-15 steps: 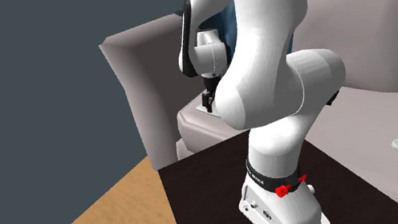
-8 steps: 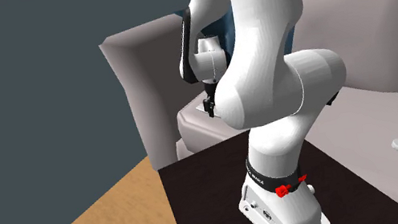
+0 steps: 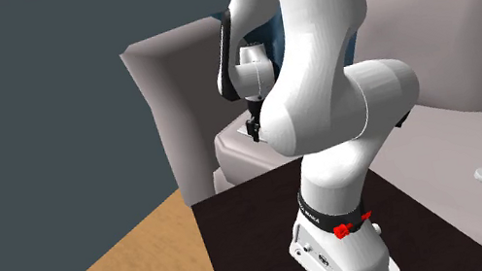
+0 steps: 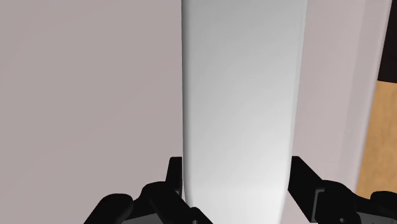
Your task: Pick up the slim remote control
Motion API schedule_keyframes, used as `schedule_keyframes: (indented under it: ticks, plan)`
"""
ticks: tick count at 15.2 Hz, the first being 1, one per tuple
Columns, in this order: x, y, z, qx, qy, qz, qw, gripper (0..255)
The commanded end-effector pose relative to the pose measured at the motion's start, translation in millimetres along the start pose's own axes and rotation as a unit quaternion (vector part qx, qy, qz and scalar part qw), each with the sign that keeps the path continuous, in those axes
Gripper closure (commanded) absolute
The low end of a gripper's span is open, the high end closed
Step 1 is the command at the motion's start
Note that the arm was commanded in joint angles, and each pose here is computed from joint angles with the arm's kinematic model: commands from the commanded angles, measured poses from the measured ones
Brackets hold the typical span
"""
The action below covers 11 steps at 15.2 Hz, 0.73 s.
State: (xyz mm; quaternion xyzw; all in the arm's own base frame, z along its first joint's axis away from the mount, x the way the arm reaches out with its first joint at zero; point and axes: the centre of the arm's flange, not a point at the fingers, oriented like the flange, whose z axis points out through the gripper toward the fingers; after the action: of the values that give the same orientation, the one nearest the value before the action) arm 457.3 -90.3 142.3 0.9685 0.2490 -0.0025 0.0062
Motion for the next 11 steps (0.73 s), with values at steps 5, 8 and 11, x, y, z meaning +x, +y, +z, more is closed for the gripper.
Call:
schedule_keyframes:
  ticks: [5, 8, 11]
  plan:
    - [0, 1, -26, 0.000, 0.000, 0.000, 1.0000, 255]
    - [0, 1, -42, 0.000, 0.000, 0.000, 1.0000, 255]
    - [0, 1, -58, 0.000, 0.000, 0.000, 1.0000, 255]
